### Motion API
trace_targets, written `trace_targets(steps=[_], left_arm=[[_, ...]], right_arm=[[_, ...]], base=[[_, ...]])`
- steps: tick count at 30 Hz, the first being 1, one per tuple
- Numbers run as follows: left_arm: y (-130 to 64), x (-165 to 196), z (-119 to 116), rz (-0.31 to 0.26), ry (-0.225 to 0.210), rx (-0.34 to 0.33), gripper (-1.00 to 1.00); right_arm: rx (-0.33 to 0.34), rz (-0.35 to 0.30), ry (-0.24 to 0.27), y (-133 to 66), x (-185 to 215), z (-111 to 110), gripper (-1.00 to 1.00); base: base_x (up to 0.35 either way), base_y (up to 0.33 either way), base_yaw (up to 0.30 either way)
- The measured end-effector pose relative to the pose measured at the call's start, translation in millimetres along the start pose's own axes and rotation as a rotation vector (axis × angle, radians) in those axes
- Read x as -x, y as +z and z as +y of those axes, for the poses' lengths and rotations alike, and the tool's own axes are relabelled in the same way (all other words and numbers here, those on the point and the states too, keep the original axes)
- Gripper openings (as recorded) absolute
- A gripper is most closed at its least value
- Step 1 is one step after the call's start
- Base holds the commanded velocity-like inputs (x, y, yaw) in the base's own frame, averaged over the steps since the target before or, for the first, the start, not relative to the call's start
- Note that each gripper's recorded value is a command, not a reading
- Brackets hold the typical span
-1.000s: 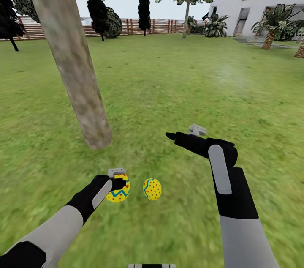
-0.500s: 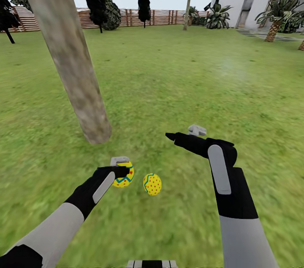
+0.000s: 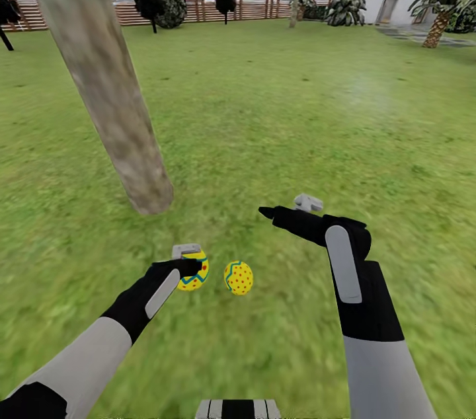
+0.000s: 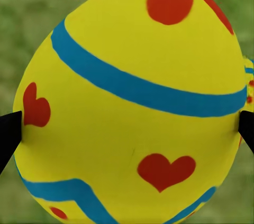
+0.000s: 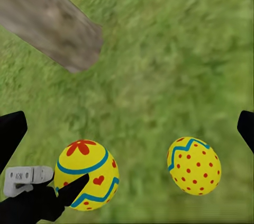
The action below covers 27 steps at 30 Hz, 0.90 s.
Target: Take the three Easter eggs out of the wicker basket on the lawn in the garden, then place them on the lawn next to a single tree (choose any tree) so that all three eggs are next to the same tree and none are left in the basket.
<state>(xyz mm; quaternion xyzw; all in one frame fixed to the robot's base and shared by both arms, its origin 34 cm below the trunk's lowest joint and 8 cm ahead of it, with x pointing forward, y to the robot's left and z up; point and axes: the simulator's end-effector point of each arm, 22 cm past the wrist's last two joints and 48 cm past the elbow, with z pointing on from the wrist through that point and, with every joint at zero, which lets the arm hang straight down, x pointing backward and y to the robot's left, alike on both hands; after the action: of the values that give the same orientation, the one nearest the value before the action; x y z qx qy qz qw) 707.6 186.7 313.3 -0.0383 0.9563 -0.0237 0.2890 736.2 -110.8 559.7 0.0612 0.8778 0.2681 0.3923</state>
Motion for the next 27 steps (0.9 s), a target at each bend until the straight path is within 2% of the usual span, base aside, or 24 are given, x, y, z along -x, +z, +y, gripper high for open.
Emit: trace_targets(steps=[11, 27], left_arm=[[19.1, -23, 3, 0.044, -0.001, 0.004, -1.0], [24.1, -31, 4, 0.056, -0.002, 0.006, -1.0]], right_arm=[[-0.011, 0.041, 0.02, 18.3, -20, -16, 1.0], [-0.014, 0.052, 0.026, 23.0, -26, -20, 1.0]], base=[[0.0, 0.0, 0.0], [0.0, 0.0, 0.0]])
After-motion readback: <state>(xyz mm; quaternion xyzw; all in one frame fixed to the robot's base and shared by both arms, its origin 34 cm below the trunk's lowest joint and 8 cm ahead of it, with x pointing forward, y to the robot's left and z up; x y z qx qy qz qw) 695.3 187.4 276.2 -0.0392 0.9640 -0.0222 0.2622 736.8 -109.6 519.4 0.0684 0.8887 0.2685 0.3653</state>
